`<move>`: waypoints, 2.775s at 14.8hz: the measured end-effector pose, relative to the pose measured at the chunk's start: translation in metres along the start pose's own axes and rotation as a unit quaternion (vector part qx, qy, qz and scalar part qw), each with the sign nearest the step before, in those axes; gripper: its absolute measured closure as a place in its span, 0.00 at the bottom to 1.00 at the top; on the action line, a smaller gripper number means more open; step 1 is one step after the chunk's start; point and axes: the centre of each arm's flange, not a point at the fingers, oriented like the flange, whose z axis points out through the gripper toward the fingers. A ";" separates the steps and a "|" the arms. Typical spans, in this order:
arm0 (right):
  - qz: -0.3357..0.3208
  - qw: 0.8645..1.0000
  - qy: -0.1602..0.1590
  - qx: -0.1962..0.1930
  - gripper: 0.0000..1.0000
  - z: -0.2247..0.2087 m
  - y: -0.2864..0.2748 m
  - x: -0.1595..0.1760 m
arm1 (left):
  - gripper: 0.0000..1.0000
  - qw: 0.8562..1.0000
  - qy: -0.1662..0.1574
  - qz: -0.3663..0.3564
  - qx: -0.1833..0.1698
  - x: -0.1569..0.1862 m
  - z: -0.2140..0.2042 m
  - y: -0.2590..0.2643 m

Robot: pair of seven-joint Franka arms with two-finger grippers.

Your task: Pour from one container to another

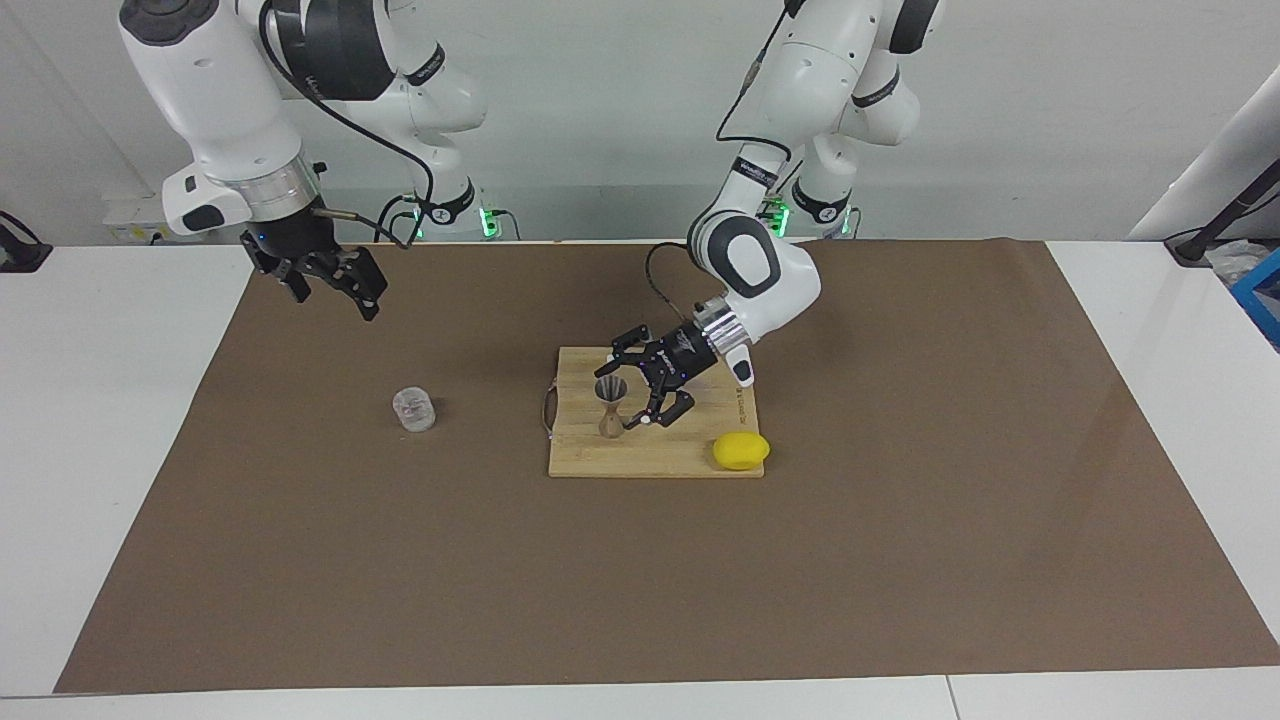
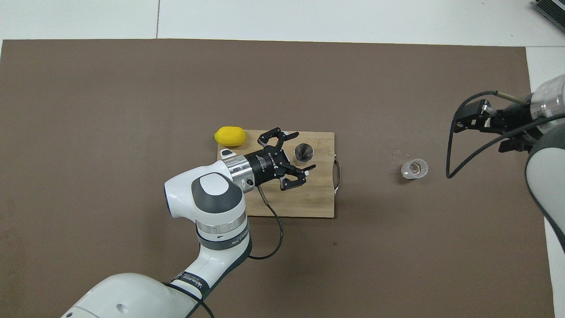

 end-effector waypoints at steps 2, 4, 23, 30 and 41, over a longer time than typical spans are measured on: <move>0.062 0.998 -0.009 0.013 0.00 0.014 -0.001 0.003 | 0.00 1.000 -0.005 0.006 0.002 -0.009 -0.003 -0.005; 0.131 0.991 -0.022 0.029 0.00 0.032 0.005 0.009 | 0.00 1.000 -0.015 0.014 -0.001 -0.026 -0.017 -0.009; 0.446 0.848 -0.250 0.138 0.00 0.269 0.118 0.065 | 0.00 0.870 0.245 0.412 -0.115 -0.101 -0.231 0.155; 0.446 0.827 -0.304 0.156 0.00 0.328 0.125 0.053 | 0.00 0.743 0.394 0.536 0.072 -0.116 -0.294 0.197; 0.458 0.809 -0.324 0.174 0.20 0.329 0.121 0.046 | 0.00 0.455 0.325 0.722 0.406 -0.125 -0.362 0.154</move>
